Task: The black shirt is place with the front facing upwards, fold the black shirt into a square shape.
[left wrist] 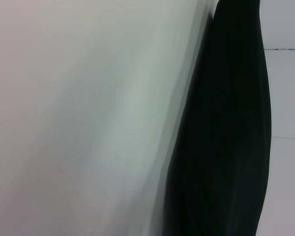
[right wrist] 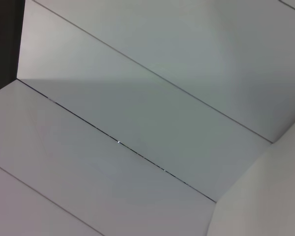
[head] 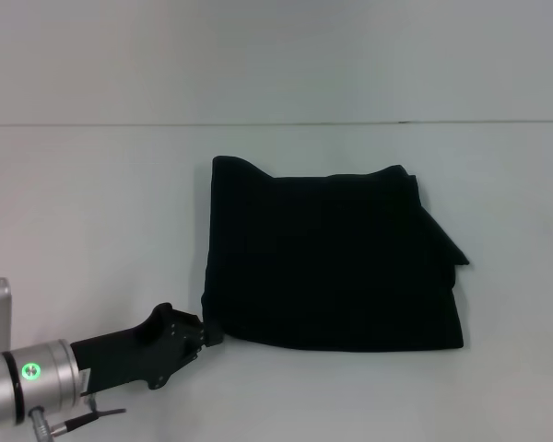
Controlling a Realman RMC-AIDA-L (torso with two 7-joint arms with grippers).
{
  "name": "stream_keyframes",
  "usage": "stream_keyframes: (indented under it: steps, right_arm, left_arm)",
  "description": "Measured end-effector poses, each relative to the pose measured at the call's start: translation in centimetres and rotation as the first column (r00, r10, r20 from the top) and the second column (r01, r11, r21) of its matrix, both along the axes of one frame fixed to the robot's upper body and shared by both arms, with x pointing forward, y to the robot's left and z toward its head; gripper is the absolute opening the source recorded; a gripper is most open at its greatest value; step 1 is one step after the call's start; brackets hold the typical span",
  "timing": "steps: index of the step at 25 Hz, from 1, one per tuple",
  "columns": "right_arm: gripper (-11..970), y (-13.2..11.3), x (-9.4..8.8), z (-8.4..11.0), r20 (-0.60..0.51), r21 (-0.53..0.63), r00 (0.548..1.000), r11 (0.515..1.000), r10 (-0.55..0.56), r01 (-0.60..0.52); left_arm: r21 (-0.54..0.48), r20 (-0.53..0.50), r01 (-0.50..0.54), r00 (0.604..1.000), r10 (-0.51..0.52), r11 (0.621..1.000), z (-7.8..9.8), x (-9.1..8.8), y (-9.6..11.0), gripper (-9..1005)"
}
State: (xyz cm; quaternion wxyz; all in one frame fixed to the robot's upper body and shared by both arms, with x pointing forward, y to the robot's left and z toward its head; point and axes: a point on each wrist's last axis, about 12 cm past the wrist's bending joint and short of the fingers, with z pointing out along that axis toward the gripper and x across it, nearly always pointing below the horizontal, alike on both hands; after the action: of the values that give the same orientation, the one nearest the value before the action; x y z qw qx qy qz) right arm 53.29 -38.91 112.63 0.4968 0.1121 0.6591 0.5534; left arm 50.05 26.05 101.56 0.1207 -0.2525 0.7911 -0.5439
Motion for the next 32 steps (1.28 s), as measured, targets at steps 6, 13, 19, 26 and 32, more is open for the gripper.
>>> stream_keyframes:
  steps: [6, 13, 19, 26, 32]
  right_arm:
    - [832, 0.2, 0.2, 0.1, 0.0, 0.007, 1.0, 1.0, 0.004, -0.004]
    - [831, 0.2, 0.3, 0.1, 0.0, 0.008, 1.0, 1.0, 0.003, -0.003]
    - [832, 0.4, 0.5, 0.3, 0.002, -0.118, 0.999, 0.992, 0.052, -0.052]
    - [831, 2.6, 2.6, 0.4, 0.037, -0.662, 0.962, 0.728, 0.271, -0.179]
    - [832, 7.5, 3.4, 0.2, 0.032, -0.798, 0.872, 0.538, 0.488, -0.271]
  left_arm:
    - [-0.002, 0.046, 0.015, 0.999, -0.015, 1.0, 0.4, -0.1, 0.6, 30]
    - [0.009, 0.051, 0.065, 0.997, -0.065, 0.998, 1.0, -0.8, 2.9, 40]
    - [0.065, 0.362, 0.128, 0.921, -0.143, 0.99, 4.2, -1.0, 6.0, 264]
    - [0.421, 0.61, 0.272, 0.621, -0.492, 0.865, 7.7, 3.5, 4.3, 561]
    - [0.629, 0.606, 0.268, 0.42, -0.676, 0.73, 9.7, 7.4, 1.9, 796]
